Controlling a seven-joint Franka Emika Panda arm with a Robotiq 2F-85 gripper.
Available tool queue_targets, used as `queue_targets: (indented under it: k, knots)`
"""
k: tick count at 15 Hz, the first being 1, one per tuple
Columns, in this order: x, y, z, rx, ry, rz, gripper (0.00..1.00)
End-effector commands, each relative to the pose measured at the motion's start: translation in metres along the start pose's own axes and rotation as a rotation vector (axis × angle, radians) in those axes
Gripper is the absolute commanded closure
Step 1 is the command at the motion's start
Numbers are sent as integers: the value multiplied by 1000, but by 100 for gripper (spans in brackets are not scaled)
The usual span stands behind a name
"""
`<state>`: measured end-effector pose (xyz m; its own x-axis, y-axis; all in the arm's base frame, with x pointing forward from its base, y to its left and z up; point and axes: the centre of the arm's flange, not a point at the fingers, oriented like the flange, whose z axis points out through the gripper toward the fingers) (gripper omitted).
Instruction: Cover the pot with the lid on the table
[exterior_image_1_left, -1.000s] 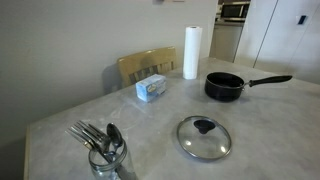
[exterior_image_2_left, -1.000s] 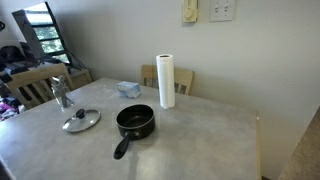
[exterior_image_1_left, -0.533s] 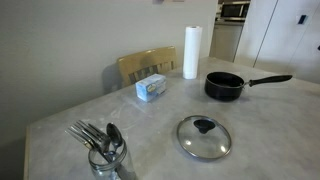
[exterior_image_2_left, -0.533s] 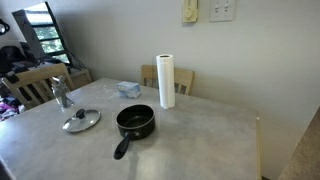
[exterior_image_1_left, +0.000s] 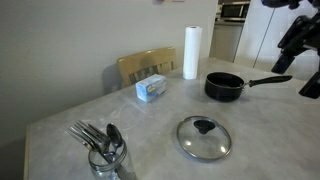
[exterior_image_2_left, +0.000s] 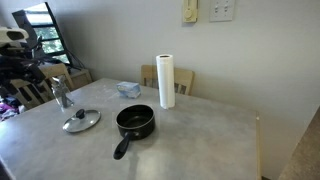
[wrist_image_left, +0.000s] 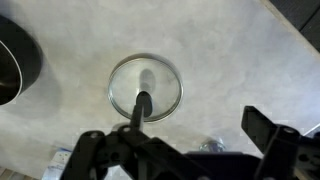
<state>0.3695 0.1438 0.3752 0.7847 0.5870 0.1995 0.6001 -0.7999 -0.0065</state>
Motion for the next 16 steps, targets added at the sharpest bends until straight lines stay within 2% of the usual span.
queue_targets:
  k: [1, 3, 8, 14, 15, 16]
  knots:
    - [1, 0, 1, 2, -3, -4, 0]
    - [-2, -3, 12, -31, 7, -48, 0]
    - [18, 9, 53, -103, -16, -142, 0]
    - [45, 10, 117, -70, -37, -179, 0]
    - [50, 9, 117, -64, -40, -183, 0]
    - [27, 2, 99, -63, -38, -160, 0]
